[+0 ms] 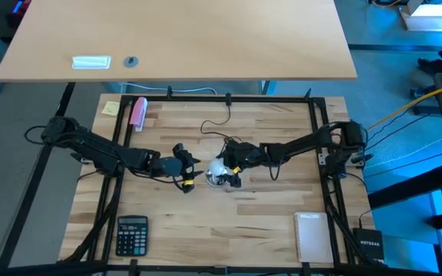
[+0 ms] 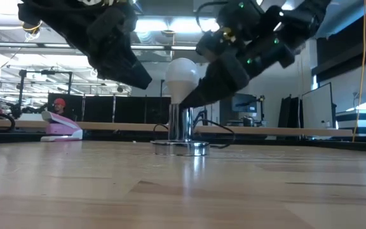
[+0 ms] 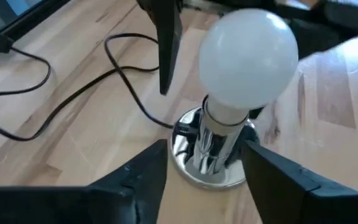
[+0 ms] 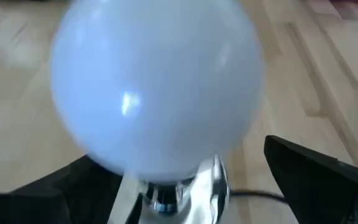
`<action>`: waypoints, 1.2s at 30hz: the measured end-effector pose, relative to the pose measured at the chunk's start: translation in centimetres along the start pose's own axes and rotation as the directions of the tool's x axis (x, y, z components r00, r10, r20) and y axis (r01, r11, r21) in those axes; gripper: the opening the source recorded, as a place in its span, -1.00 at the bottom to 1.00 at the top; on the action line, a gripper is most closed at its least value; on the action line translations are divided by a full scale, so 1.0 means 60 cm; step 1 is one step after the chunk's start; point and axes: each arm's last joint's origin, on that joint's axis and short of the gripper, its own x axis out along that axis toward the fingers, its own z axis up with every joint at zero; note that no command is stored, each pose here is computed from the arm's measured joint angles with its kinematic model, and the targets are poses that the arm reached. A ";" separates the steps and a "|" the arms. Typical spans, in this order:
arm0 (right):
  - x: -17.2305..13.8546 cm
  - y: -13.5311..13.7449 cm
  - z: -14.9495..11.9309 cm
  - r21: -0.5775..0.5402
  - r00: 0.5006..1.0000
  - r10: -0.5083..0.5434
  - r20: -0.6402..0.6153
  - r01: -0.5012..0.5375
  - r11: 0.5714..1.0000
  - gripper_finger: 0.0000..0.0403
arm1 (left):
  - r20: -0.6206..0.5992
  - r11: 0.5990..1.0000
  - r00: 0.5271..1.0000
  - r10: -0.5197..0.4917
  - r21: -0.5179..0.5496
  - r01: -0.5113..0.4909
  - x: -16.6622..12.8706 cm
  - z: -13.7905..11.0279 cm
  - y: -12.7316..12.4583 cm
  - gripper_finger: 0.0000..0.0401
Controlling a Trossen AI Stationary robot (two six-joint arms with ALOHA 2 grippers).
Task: Screw lightbulb
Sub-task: Insert the lightbulb into the lamp
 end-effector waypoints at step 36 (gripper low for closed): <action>-0.105 0.010 -0.080 0.035 1.000 -0.005 0.024 0.004 0.999 0.80 | -0.002 0.994 0.996 -0.092 0.065 0.092 0.145 -0.064 -0.006 0.10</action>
